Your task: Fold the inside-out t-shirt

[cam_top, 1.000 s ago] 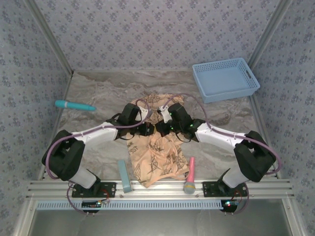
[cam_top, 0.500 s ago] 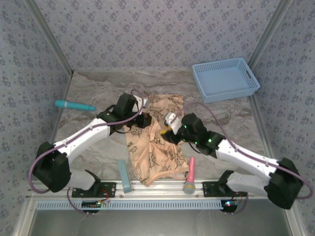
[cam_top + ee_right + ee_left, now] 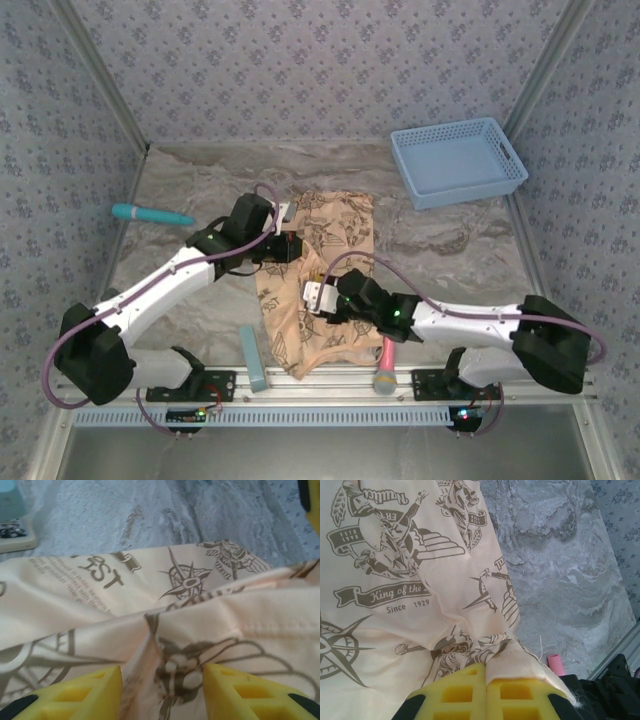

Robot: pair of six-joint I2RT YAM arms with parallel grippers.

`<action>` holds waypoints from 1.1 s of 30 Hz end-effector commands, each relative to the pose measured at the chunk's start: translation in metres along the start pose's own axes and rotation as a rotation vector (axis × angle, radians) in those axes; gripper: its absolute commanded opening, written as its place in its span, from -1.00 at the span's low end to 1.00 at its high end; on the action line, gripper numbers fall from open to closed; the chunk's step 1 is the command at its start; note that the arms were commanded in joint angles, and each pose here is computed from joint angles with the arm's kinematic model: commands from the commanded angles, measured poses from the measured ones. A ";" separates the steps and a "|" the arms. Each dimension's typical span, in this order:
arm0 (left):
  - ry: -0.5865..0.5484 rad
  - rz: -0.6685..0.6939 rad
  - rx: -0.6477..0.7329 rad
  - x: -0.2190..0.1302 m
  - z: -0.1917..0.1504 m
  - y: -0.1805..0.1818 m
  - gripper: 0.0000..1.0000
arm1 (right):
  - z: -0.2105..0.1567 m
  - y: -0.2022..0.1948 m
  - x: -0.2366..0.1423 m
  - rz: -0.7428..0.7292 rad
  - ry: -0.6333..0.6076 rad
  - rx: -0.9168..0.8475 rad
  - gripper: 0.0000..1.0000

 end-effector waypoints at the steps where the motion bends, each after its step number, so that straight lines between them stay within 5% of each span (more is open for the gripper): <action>1: 0.012 -0.024 -0.039 -0.001 -0.007 -0.004 -0.98 | 0.030 -0.016 0.010 -0.133 -0.107 0.030 -0.07; 3: 0.008 -0.032 -0.052 -0.001 -0.008 -0.005 -0.98 | 0.028 -0.015 0.018 -0.167 -0.101 0.051 -0.15; 7: -0.011 -0.021 -0.070 -0.005 -0.008 -0.003 -0.93 | 0.021 -0.019 0.022 -0.262 -0.114 0.118 -1.00; 18: -0.057 0.085 -0.066 -0.018 -0.007 0.012 -0.83 | 0.036 -0.018 -0.067 -0.043 -0.275 0.067 -1.00; 27: -0.130 -0.046 -0.035 -0.018 -0.001 0.000 -0.43 | 0.036 -0.058 -0.104 -0.075 -0.332 0.227 -1.00; 33: -0.141 -0.121 0.041 -0.028 -0.003 -0.011 0.02 | 0.035 -0.062 -0.106 -0.033 -0.338 0.242 -1.00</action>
Point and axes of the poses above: each hand's point on the last joint's axis, 136 mm out from that joint toward the fingers, its own x axis out along the fingers, its own y axis along the line the jaws close on, z = x × y, the point moved 6 cm from there along -x, back along the fingers, and after that the axes turned 10 degrees about x, right-handed, at the moved point
